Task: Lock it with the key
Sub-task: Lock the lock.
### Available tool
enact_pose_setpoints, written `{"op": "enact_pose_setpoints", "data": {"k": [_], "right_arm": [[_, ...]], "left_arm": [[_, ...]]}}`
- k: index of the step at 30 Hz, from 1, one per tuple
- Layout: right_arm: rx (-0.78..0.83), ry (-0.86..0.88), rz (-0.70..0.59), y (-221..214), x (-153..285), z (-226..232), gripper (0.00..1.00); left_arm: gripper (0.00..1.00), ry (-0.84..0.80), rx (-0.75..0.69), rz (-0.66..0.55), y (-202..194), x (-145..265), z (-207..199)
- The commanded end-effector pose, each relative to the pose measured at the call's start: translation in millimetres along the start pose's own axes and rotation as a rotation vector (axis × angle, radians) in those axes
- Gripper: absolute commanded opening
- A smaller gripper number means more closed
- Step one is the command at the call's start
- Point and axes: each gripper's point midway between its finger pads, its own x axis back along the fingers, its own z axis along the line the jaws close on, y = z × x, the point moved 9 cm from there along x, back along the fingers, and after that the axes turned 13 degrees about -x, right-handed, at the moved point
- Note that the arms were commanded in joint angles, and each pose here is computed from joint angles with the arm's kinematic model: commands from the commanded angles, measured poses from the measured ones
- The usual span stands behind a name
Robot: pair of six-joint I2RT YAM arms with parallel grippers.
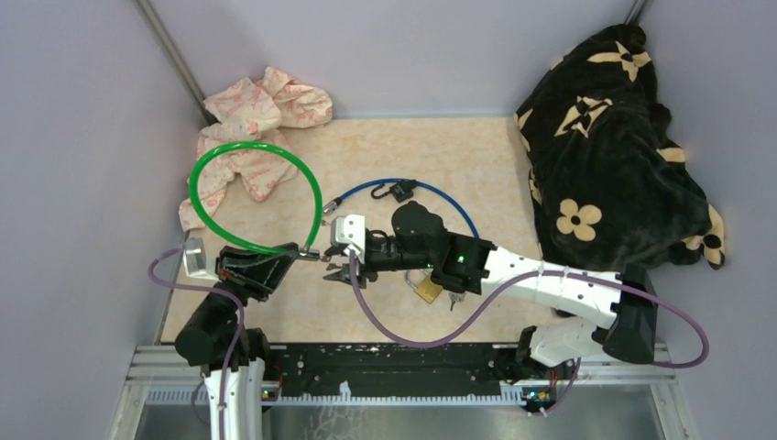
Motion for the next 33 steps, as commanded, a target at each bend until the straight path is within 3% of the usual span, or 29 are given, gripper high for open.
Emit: {"op": "enact_pose_setpoints", "data": {"k": [1,10,12,20,27,33], "right_arm": [[0.012,0.002,-0.060,27.5,5.6,-1.2,0.50],[-0.041,-0.016,-0.058,31.6,-5.1,-9.0,0.57],[-0.048,-0.019,-0.027,28.6,-7.7,-10.5,0.51],[-0.041,-0.018,0.001,26.3,-9.9,-11.8,0.02],[-0.029,-0.041,0.018,19.4,-5.1,-14.7,0.00],[-0.097,-0.141,0.102,-30.8,15.5,-34.8,0.00]], "left_arm": [[0.00,-0.040,-0.076,-0.038,5.6,-0.5,-6.5],[0.00,-0.049,-0.082,-0.038,5.8,-0.4,-7.6],[0.00,-0.050,-0.083,-0.038,5.8,-0.4,-7.7],[0.00,-0.049,-0.080,-0.037,5.4,-0.3,-7.4],[0.00,-0.050,-0.096,-0.042,6.8,-0.8,-8.1],[0.00,-0.039,-0.137,-0.079,11.2,-2.5,-7.4]]}}
